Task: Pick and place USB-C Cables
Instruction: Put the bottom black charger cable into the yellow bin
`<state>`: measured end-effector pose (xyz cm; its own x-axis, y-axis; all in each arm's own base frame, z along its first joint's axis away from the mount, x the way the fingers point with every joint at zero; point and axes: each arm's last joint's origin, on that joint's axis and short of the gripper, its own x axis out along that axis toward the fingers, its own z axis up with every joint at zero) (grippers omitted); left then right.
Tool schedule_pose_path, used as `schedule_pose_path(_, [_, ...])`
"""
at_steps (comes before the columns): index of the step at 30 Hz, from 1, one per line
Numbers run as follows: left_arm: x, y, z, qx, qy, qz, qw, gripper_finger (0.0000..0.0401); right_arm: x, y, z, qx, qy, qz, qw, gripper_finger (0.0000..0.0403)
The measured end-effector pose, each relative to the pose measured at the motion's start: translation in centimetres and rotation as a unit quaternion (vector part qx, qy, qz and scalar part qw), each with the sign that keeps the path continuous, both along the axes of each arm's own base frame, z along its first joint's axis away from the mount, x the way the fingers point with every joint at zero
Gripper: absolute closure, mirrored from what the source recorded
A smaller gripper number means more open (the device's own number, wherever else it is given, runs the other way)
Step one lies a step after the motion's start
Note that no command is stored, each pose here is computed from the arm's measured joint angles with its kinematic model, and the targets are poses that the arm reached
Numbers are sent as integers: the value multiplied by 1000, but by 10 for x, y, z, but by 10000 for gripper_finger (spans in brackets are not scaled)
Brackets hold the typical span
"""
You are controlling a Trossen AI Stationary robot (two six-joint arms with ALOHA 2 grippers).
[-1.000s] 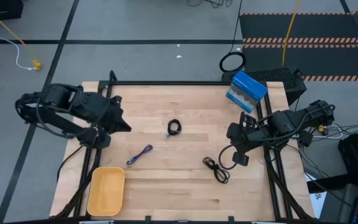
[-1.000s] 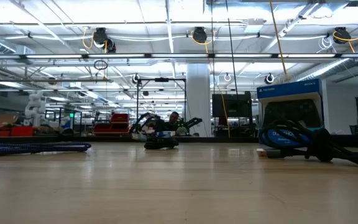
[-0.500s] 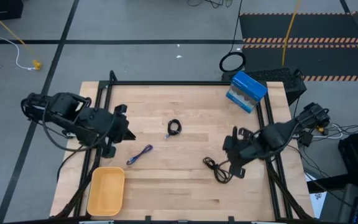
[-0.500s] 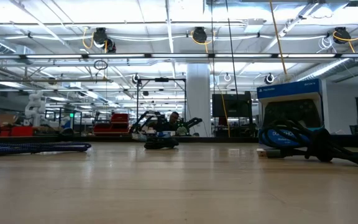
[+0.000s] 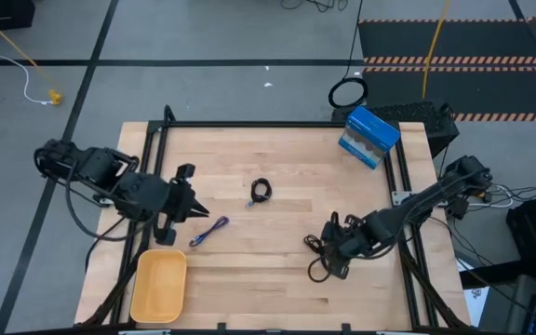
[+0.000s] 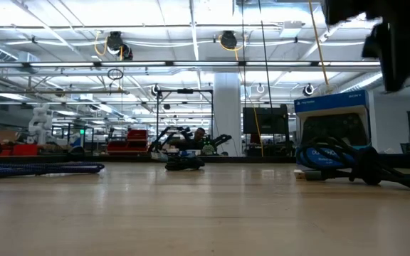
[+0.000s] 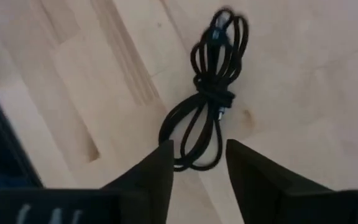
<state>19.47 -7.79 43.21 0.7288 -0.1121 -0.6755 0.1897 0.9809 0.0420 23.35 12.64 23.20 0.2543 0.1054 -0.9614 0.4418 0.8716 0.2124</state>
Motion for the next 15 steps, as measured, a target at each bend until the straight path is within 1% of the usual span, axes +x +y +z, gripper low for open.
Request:
schedule_pose_path(3, [5, -2, -8, 3, 0, -2, 1000, 371, -4, -2, -16, 1, 10, 2, 1000, 243])
schedule_pose_path(7, [13, -5, -20, 4, -5, -5, 1000, 371, -7, -3, -29, 10, 14, 4, 1000, 233])
schedule_pose_path(15, [29, -12, -45, 10, -34, -20, 999, 371, -8, -8, -49, 19, -4, -2, 1000, 232])
